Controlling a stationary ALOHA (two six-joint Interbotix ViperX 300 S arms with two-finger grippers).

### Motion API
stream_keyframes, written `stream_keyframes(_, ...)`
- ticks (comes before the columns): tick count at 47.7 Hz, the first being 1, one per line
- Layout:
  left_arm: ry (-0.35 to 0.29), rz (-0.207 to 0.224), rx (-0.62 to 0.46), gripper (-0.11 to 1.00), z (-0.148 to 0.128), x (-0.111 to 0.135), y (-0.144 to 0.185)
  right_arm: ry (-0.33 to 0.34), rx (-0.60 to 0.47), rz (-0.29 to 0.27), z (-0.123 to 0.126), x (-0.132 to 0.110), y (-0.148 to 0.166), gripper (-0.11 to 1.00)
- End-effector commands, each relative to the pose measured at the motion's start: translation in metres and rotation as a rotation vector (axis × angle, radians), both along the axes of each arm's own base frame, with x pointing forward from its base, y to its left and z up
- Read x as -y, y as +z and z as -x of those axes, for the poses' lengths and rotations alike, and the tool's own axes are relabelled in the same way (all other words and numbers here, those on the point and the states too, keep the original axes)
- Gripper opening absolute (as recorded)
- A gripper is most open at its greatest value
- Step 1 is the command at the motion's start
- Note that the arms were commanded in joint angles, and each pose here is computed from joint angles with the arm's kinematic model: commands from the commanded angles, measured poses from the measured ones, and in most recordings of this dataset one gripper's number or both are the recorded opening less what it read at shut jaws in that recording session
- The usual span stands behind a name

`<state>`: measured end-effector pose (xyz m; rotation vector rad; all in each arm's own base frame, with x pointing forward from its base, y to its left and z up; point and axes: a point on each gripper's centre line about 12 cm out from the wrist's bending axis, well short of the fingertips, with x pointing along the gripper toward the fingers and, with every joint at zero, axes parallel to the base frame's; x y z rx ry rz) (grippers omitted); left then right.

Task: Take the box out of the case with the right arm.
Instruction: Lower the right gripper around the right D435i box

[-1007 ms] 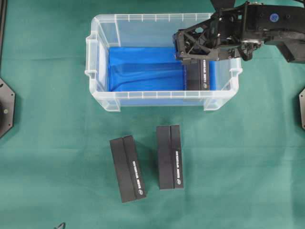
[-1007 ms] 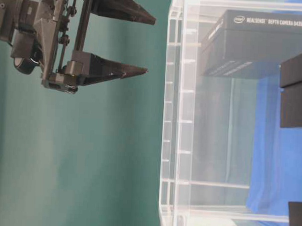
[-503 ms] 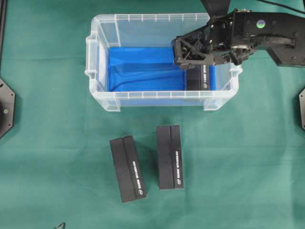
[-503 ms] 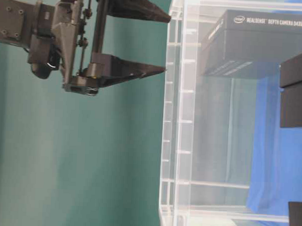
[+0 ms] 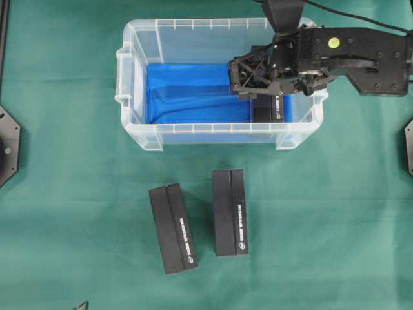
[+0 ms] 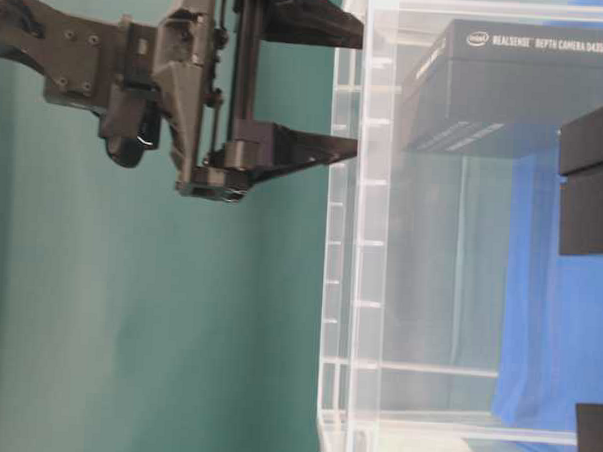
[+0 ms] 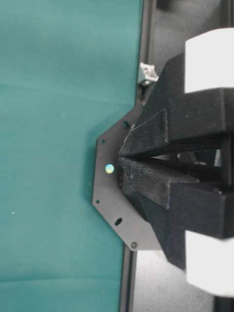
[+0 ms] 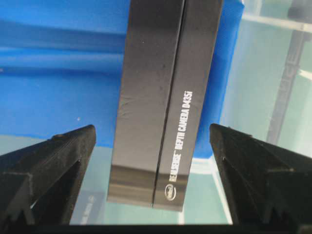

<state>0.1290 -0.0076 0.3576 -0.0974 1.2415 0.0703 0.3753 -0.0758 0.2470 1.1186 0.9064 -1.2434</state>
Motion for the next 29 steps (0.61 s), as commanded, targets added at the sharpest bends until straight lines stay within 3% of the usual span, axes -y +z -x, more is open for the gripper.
stream_keyframes(1, 0.001, -0.002, 0.005, 0.0, -0.002, 0.0, 0.002, -0.008, 0.014, 0.001, 0.0, 0.003, 0.003, 0.94)
stream_keyframes(29, 0.002, -0.001, 0.005, 0.0, -0.002, 0.0, 0.002, -0.017, 0.003, -0.044, -0.006, 0.002, -0.036, 0.94)
